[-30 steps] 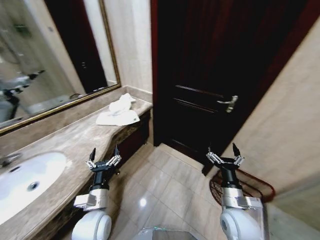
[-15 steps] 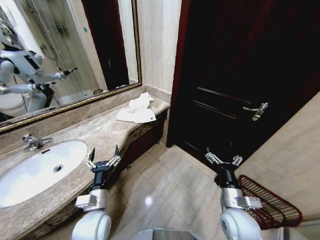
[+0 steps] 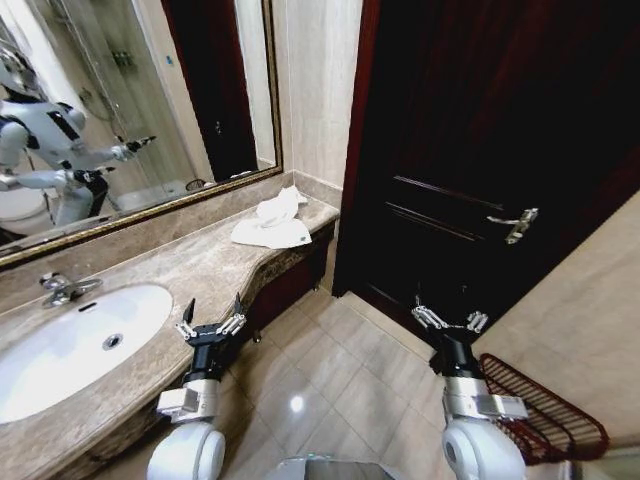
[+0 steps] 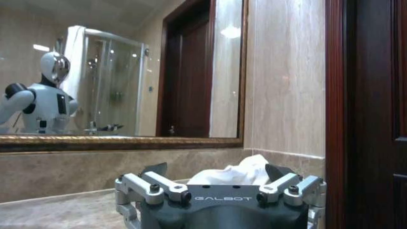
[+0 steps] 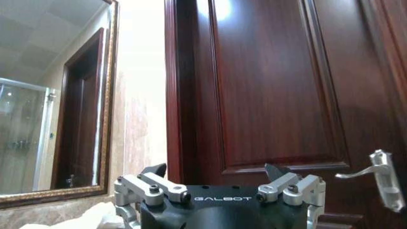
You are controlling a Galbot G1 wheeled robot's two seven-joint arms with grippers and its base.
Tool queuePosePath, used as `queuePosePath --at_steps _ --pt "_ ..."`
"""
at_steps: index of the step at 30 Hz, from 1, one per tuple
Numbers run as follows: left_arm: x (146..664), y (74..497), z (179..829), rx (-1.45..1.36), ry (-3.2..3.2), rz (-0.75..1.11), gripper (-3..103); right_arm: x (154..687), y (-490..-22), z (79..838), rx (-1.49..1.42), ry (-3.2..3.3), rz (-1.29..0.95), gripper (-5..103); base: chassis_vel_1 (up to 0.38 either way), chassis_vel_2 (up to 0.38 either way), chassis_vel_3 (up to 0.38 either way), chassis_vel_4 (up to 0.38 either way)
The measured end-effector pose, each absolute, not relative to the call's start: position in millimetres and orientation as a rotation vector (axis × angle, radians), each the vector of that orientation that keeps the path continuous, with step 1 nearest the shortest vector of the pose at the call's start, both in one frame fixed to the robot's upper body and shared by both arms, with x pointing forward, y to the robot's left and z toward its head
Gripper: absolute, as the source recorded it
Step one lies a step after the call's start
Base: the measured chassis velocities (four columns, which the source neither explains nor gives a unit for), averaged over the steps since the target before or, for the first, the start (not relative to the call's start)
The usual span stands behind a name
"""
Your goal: Discard the used towel into the hamper.
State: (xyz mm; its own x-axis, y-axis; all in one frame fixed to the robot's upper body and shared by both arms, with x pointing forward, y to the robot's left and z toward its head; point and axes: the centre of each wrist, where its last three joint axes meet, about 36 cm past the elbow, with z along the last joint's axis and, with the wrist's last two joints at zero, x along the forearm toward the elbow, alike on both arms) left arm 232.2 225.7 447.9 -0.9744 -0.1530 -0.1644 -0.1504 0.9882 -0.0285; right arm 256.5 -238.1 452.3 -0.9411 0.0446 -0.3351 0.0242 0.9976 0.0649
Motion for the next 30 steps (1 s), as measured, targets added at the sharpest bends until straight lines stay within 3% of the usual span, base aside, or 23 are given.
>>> queuePosePath --at_steps 30 --pt "234.5 224.8 435.5 -0.194 2.995 -0.025 100 259.3 -238.5 441.8 0.053 2.811 0.086 100 -0.148 0.152 0.156 -0.155"
